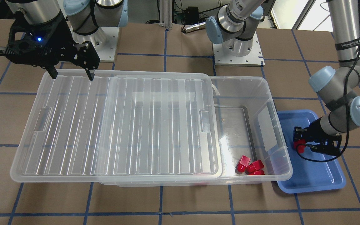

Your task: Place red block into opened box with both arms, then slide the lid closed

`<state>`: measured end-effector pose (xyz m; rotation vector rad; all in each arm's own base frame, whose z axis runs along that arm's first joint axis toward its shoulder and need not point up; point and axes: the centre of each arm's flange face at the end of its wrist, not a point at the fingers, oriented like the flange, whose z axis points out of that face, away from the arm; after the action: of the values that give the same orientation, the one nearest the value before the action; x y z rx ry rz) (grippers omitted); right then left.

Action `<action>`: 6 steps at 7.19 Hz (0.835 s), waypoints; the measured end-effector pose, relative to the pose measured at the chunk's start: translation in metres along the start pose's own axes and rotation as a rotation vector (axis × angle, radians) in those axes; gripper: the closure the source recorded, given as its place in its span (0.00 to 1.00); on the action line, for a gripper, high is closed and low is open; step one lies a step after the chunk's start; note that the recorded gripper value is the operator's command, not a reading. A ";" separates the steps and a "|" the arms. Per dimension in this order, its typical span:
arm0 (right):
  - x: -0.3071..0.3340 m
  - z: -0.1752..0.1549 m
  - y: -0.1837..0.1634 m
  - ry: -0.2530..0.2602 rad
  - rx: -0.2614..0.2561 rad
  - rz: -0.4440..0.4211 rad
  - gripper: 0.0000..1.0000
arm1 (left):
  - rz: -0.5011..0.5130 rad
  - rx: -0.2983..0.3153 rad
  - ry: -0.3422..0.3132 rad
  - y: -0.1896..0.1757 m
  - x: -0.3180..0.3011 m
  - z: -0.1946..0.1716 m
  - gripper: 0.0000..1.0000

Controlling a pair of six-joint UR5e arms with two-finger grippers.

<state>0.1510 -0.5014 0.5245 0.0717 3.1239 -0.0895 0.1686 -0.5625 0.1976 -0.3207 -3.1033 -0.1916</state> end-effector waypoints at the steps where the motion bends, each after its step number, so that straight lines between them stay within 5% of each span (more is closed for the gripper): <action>1: 0.000 0.000 0.000 0.000 0.000 0.000 0.00 | 0.002 0.013 -0.012 -0.003 -0.002 -0.022 1.00; 4: 0.000 -0.001 0.001 0.000 0.001 0.000 0.00 | 0.011 0.027 -0.010 -0.015 0.008 -0.161 1.00; 6: 0.000 0.000 0.001 0.000 0.001 -0.001 0.00 | -0.019 0.063 -0.038 -0.033 0.096 -0.230 1.00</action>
<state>0.1510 -0.5009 0.5247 0.0702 3.1237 -0.0904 0.0687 -0.6030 0.4242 -0.2970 -3.1432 -0.0890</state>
